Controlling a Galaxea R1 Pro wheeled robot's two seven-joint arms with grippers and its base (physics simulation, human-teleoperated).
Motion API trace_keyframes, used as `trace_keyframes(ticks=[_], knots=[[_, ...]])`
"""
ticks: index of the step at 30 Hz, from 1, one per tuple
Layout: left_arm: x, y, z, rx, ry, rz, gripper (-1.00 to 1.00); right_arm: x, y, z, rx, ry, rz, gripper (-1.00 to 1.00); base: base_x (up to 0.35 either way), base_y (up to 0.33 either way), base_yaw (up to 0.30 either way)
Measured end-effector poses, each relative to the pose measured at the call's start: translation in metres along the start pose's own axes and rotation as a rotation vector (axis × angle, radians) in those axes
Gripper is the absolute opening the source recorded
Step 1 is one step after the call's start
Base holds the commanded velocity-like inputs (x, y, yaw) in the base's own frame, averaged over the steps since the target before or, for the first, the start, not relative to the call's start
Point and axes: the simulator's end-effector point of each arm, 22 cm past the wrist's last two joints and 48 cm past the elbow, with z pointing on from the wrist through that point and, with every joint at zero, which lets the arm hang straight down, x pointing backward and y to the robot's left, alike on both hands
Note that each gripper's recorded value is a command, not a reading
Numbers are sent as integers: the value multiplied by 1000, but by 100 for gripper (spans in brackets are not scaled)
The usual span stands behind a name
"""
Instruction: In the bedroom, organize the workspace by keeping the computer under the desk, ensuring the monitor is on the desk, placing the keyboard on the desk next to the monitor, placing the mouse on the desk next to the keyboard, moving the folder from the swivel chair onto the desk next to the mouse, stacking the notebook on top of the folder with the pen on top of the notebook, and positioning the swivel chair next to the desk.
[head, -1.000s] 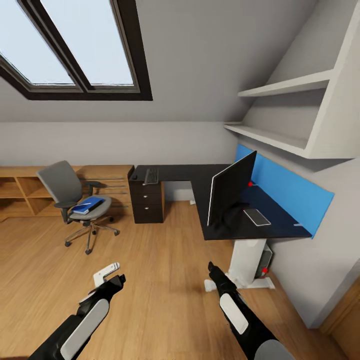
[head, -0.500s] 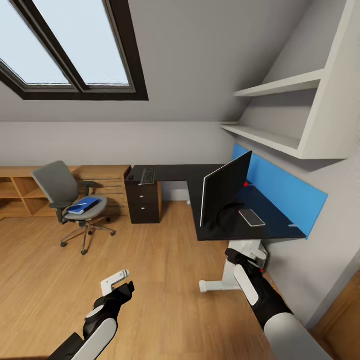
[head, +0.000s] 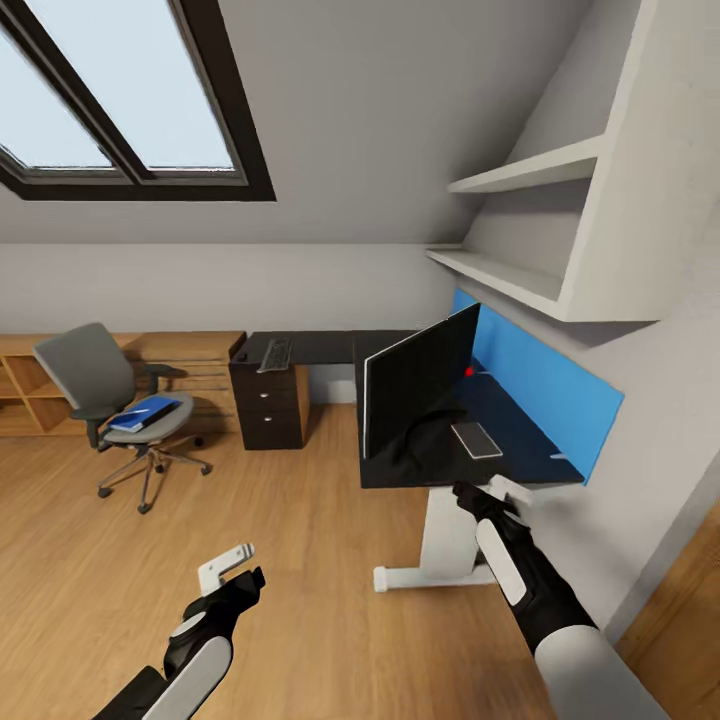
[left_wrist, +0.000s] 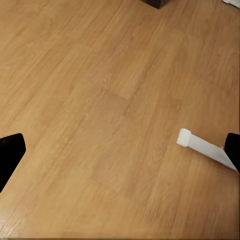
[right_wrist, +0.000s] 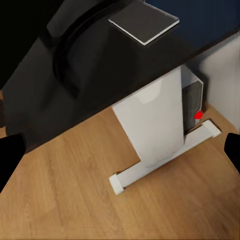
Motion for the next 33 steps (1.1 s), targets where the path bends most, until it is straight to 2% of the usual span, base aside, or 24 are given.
trace_keyframes(ticks=[9,10,12,15,18,23,28,33], knots=[[1,1,1,-2,4,-2,100,1,5,-1,-11,0,-7,100,125,-312,0],[5,20,9,-46,17,-4,100,1,-1,0,0,-9,-29,100,300,-61,0],[1,31,14,-68,25,-37,100,5,-7,3,17,-19,-53,100,312,-35,0],[-5,43,19,-91,36,-93,100,10,-17,7,44,-39,-90,100,320,-18,0],[-8,49,21,-100,39,-119,100,12,-22,9,57,-58,-116,100,325,-8,0],[-14,58,23,-113,36,-133,100,10,-25,11,65,-95,-162,100,328,-3,0],[-16,61,24,-117,34,-137,100,10,-31,12,76,-130,-232,100,329,-1,0],[-16,61,24,-118,33,-137,100,31,-47,18,103,-108,-265,100,329,-4,0]])
